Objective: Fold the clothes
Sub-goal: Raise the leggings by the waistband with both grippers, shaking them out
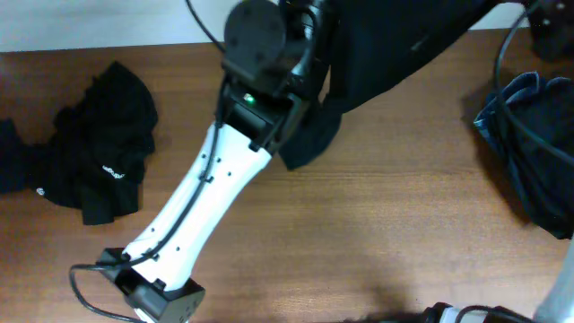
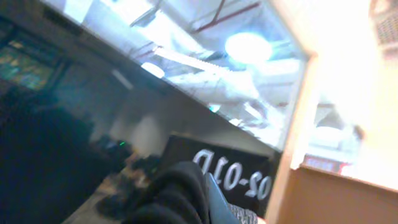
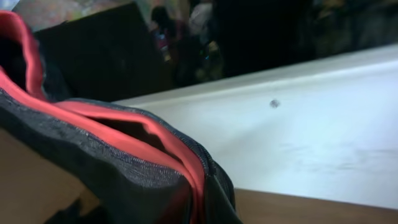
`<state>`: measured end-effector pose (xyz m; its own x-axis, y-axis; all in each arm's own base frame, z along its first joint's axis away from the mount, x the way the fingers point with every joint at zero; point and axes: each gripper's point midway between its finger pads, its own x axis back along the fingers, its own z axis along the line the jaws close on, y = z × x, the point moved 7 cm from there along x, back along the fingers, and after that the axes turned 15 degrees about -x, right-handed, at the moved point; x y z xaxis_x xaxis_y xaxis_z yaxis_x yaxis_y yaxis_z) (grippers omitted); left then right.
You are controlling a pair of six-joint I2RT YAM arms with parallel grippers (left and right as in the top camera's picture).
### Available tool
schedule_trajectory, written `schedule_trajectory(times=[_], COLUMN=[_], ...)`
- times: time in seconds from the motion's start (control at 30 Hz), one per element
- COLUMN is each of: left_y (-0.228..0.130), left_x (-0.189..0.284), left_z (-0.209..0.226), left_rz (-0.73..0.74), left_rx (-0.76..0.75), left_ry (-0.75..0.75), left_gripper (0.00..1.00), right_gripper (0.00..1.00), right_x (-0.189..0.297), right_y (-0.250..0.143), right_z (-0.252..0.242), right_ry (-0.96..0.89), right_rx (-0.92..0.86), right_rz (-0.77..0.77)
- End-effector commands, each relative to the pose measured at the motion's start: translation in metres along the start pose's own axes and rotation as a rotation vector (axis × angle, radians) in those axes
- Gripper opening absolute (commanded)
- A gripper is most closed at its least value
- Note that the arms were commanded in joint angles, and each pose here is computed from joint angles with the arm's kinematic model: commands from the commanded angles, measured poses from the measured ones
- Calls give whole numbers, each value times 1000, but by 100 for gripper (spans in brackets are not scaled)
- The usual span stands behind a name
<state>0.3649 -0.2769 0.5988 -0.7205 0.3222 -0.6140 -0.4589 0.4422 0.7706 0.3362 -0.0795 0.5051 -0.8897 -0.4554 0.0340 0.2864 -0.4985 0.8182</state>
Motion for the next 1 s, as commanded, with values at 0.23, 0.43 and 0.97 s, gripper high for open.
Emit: schedule_trajectory(times=[0.23,0.43,0.97], left_y=[60,65,128], left_x=[14,18,87], left_z=[-37,-30,28], left_rz=[-239,-90,361], left_rx=[112,-168,-662], left_ry=[-64,3,328], left_gripper=[1,1,1], right_gripper=[4,4,4], right_x=[48,67,96], right_y=[20,20,0], right_z=[65,100,139], right_ry=[15,39,40], right_rx=[169,237,233], right_rz=[-125,-165,-165])
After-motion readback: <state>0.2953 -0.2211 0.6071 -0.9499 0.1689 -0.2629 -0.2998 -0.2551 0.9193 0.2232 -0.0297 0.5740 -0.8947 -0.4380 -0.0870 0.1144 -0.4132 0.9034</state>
